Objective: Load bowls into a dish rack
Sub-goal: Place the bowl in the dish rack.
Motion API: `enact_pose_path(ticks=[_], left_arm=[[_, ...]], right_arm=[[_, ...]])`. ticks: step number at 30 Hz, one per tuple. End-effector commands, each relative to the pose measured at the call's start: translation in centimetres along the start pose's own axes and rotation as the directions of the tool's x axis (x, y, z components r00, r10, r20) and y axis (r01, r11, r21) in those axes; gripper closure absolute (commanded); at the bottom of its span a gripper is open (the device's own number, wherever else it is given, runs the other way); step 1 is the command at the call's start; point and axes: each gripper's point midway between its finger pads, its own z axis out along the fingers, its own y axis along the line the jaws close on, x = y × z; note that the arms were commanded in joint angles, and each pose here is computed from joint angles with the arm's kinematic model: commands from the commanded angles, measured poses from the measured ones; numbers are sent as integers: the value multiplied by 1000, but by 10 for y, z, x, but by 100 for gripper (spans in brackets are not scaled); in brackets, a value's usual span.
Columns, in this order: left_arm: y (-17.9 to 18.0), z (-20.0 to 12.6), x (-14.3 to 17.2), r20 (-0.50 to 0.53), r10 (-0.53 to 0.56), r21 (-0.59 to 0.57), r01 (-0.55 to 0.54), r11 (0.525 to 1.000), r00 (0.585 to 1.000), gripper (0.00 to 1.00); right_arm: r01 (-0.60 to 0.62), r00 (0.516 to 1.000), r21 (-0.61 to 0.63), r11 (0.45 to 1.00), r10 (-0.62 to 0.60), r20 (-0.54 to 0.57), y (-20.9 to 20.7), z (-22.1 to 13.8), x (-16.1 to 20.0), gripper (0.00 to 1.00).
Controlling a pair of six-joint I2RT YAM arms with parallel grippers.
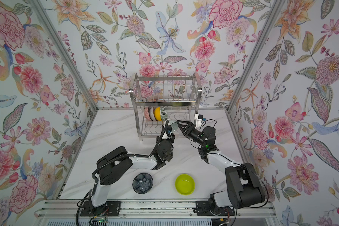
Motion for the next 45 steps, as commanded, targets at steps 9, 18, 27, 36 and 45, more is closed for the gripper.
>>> enact_pose_path(ticks=[9, 18, 27, 36, 45], left_arm=[[-30, -16, -12, 62, -20, 42, 18, 999, 998, 100], [-36, -19, -14, 71, -17, 57, 13, 998, 997, 100], [-34, -21, -10, 69, -11, 68, 6, 998, 998, 100], [-15, -2, -17, 72, -12, 18, 10, 1000, 997, 100], [10, 22, -28, 87, -10, -53, 14, 998, 996, 100]], right_arm=[[23, 1000, -67, 997, -24, -11, 16, 7, -3, 45], [6, 999, -55, 998, -5, 32, 9, 0, -13, 59], [-7, 1000, -37, 999, 8, 27, 4, -1, -12, 73], [-18, 1000, 7, 1000, 18, 26, 1, -3, -13, 68], [-46, 999, 22, 999, 46, 15, -2, -2, -12, 65]])
